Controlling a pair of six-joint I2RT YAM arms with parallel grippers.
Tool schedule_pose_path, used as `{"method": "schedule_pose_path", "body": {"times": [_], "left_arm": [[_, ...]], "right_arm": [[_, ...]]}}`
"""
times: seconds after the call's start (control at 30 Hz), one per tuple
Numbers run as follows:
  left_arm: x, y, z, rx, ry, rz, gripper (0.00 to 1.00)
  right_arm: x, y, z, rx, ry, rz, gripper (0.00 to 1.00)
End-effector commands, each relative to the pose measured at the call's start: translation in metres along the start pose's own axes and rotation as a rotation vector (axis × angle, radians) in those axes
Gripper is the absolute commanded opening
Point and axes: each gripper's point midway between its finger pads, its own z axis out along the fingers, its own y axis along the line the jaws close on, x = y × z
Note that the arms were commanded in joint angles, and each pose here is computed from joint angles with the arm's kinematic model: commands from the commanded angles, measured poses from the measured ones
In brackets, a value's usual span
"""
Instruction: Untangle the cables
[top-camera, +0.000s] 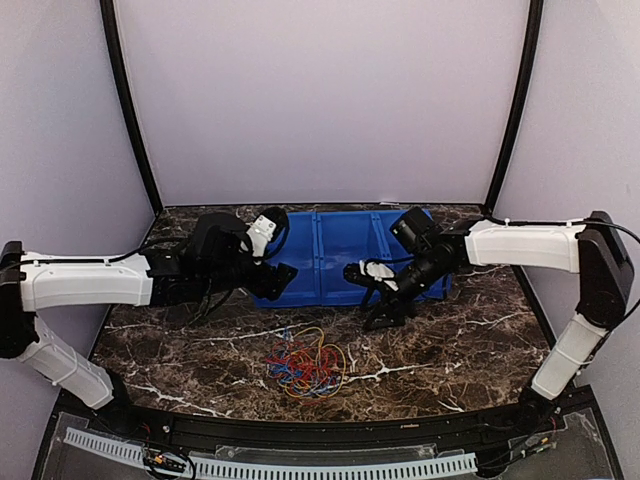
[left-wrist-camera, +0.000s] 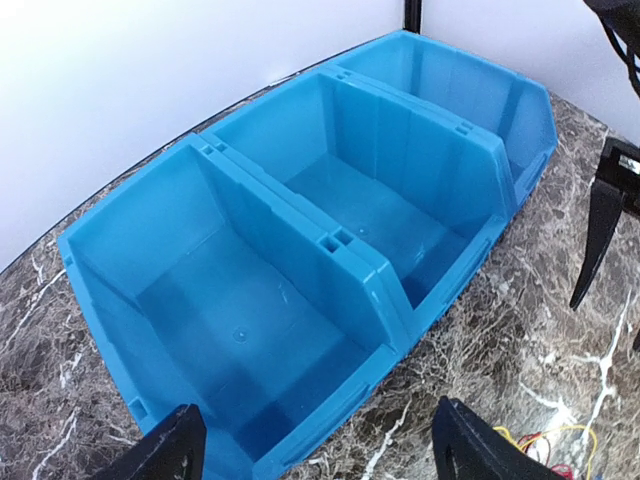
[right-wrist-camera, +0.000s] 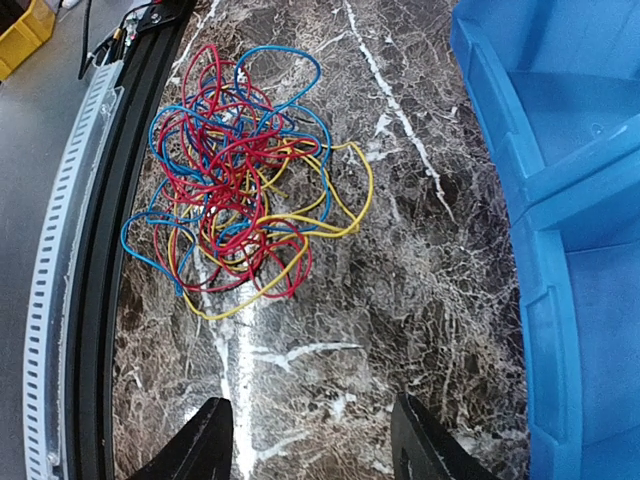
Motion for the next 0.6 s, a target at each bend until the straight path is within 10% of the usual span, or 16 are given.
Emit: {"method": "schedule_pose_path", "body": {"times": [0.0, 0.57], "left_arm": [[-0.014, -0.005, -0.007, 0.063, -0.133, 0.085, 0.79], [-0.035, 0.031, -0.039, -0.106, -0.138, 0.002, 0.82]], "right_arm": [[-0.026, 0.01, 0.008, -0.063, -0.048, 0.053, 0.55], [-0.005, 0.031, 0.048, -0.087, 0.018, 0.133, 0.61]]}}
